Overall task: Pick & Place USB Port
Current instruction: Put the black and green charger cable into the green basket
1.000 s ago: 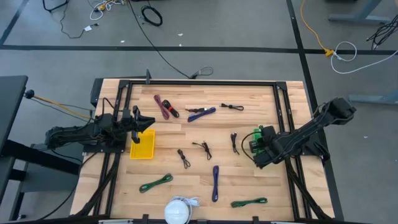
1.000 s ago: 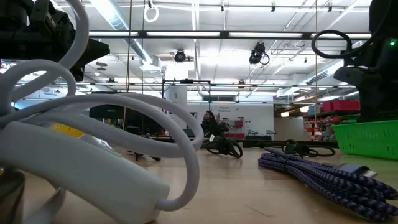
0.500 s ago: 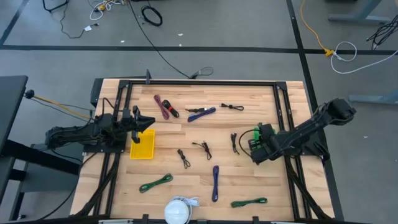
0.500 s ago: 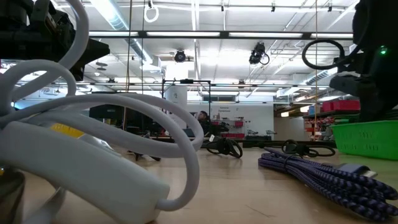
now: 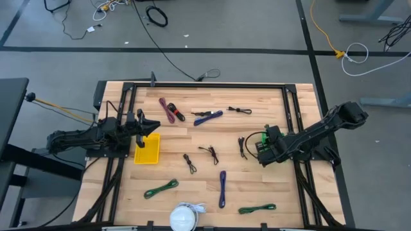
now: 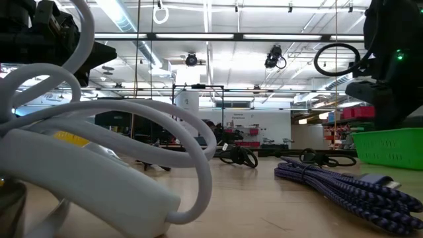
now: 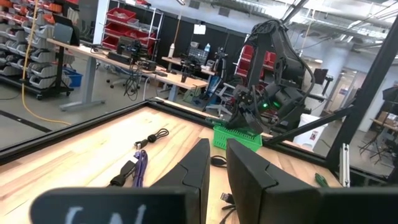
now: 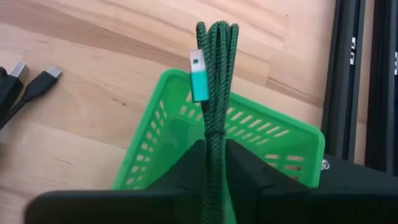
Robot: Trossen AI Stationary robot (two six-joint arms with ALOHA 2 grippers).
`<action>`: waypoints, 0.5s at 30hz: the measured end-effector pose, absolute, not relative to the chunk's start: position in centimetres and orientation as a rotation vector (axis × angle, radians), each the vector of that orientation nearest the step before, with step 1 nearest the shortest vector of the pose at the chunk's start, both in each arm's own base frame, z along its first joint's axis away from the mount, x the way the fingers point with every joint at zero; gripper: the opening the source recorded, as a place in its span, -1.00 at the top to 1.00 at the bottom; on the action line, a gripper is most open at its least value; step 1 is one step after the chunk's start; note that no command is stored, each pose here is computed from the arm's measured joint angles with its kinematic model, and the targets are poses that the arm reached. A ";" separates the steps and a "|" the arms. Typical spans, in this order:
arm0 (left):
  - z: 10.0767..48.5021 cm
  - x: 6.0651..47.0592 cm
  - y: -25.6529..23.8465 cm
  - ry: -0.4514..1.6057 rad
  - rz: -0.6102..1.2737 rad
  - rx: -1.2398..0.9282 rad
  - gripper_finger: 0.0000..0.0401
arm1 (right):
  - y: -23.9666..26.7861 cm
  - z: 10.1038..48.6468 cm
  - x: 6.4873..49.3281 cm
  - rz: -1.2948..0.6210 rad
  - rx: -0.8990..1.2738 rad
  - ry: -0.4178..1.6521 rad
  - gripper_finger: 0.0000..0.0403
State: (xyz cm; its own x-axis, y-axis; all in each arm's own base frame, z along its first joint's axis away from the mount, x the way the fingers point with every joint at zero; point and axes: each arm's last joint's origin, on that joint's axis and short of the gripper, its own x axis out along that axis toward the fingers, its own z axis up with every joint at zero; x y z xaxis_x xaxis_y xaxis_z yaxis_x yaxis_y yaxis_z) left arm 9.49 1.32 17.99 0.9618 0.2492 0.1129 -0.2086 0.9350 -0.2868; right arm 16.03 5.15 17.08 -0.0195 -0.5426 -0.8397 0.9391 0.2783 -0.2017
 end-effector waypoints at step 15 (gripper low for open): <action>18.0 9.5 1.3 -0.145 0.237 -0.253 0.72 | 6.5 18.7 19.0 -0.994 0.534 0.957 0.34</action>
State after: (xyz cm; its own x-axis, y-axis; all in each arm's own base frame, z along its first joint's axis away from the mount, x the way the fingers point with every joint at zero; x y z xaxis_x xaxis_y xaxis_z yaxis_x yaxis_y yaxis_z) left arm 9.49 1.33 17.98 0.9617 0.2500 0.1123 -0.2136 0.9404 -0.2646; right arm 19.02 6.51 18.72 0.2091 -0.4566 -0.8647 0.8813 0.4712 -0.0357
